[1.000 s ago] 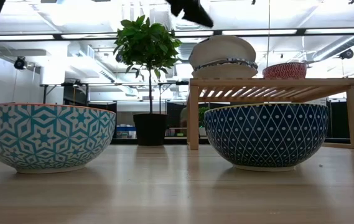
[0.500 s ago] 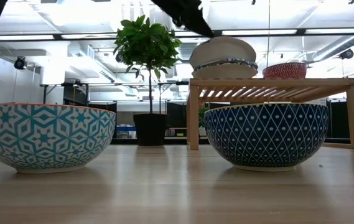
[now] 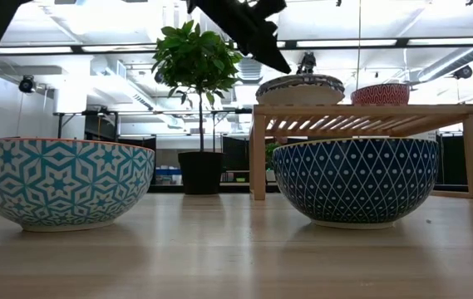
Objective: Place and stack bowls onto a shelf
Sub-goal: Stack the white bowl on top of the white bowl on the shelf, then stack the yellow bowl on top of the blue bowl on the shelf
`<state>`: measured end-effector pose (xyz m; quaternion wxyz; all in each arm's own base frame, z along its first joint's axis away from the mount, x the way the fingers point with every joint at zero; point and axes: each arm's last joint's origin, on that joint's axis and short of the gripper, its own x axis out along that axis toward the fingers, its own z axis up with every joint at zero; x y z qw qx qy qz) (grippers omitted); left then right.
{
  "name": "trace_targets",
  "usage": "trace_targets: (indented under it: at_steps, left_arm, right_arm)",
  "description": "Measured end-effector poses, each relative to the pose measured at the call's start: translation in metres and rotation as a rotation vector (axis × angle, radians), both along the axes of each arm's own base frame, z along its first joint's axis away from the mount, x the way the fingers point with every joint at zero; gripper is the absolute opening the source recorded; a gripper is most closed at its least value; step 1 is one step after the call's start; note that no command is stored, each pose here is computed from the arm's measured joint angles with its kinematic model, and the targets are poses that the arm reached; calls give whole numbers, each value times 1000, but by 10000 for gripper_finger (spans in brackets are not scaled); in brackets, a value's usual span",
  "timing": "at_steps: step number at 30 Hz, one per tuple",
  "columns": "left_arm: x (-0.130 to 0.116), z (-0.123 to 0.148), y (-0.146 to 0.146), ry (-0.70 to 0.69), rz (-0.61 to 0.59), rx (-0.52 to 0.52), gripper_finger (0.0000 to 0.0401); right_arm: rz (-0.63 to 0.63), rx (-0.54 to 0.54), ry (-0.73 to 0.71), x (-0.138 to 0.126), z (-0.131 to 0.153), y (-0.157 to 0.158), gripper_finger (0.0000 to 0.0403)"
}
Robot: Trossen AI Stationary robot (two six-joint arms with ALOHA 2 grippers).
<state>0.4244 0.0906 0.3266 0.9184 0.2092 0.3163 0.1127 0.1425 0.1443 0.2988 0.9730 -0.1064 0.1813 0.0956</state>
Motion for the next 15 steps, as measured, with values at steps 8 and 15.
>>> trace_targets:
  at_steps: [8, 15]
  left_arm:
    - [-8, 22, -2, -43, 60, 57, 61]
    - [-39, 56, -23, -61, 38, 31, 41]
  right_arm:
    - [4, -10, -1, 0, 0, 0, 155]
    - [-111, -32, -44, 1, 1, -3, 155]
